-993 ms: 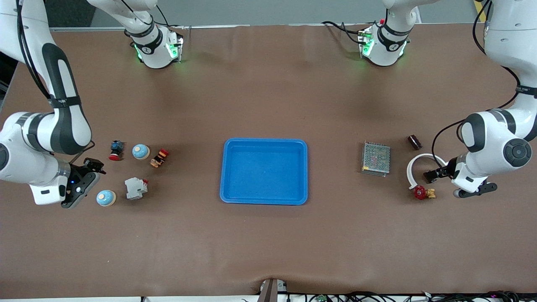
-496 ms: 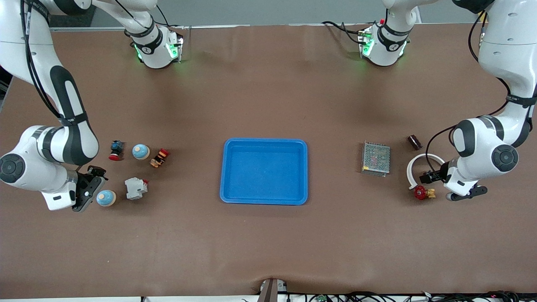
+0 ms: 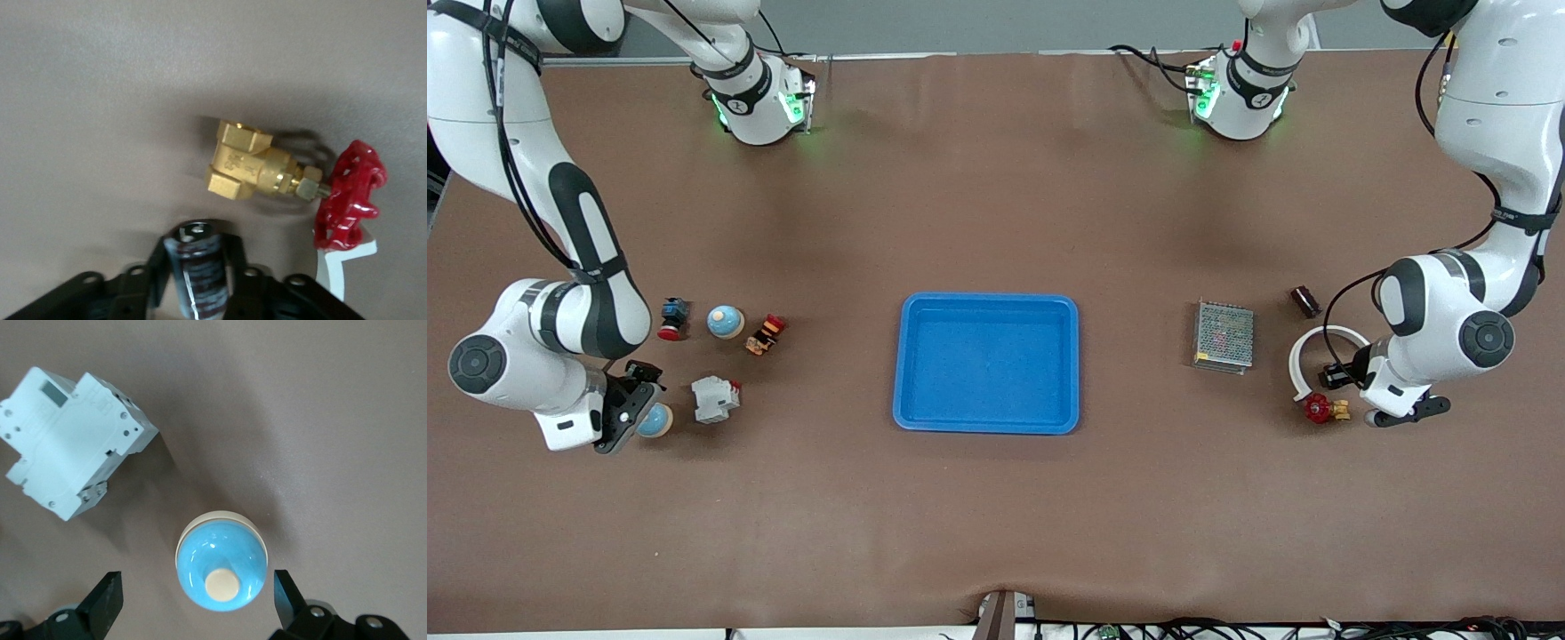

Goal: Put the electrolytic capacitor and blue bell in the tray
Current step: 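Grasp the blue bell with the right gripper while the left gripper grasps the capacitor, then carry the capacitor and bell toward the blue tray with both grippers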

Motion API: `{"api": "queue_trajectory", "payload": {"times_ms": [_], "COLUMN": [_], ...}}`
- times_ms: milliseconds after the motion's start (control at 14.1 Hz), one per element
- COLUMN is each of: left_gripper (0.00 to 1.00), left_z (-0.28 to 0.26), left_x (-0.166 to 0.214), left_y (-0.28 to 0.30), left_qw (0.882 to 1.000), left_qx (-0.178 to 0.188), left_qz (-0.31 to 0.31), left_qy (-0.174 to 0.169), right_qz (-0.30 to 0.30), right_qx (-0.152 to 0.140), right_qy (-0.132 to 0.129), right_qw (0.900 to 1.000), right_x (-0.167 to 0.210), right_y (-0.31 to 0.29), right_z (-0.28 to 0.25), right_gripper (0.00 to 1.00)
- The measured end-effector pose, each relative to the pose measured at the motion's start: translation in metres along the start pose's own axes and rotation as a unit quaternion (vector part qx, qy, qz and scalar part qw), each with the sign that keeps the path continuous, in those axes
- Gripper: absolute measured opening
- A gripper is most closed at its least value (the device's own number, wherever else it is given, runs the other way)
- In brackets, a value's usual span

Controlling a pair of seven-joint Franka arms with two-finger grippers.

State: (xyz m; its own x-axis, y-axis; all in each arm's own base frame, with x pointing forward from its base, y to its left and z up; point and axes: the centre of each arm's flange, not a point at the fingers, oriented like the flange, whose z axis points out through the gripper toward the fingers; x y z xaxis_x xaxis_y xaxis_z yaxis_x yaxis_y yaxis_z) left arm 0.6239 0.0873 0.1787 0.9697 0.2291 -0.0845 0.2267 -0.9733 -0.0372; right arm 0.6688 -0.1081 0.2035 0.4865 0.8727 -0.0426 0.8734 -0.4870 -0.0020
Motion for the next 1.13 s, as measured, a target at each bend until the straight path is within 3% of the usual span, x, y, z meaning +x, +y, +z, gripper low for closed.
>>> {"api": "queue_trajectory", "payload": {"times_ms": [284, 567, 780, 1064, 1135], "left_gripper": [0.34, 0.34, 0.34, 0.34, 0.34], "left_z": [-0.017, -0.086, -0.139, -0.172, -0.176], "left_x": [0.005, 0.007, 0.002, -0.008, -0.012], "left_y": [0.005, 0.026, 0.06, 0.12, 0.136], "left_qw": [1.0, 1.0, 1.0, 0.999, 0.999], "left_qx": [-0.002, 0.002, 0.002, -0.012, -0.017], "left_qz": [0.004, 0.009, -0.011, -0.034, -0.04], "left_qy": [0.011, -0.008, -0.027, -0.026, -0.025], "right_qz": [0.0, -0.001, -0.001, -0.001, -0.001], "right_qx": [0.0, -0.001, -0.004, -0.004, -0.006], "right_qy": [0.0, 0.001, 0.002, 0.002, 0.003], "right_qw": [1.0, 1.0, 1.0, 1.0, 1.0], "right_x": [0.0, 0.001, 0.001, 0.001, 0.001], "right_y": [0.0, -0.001, -0.001, -0.001, 0.0], "right_z": [0.016, 0.027, 0.029, 0.03, 0.029], "right_gripper": [1.0, 1.0, 1.0, 1.0, 0.93]}}
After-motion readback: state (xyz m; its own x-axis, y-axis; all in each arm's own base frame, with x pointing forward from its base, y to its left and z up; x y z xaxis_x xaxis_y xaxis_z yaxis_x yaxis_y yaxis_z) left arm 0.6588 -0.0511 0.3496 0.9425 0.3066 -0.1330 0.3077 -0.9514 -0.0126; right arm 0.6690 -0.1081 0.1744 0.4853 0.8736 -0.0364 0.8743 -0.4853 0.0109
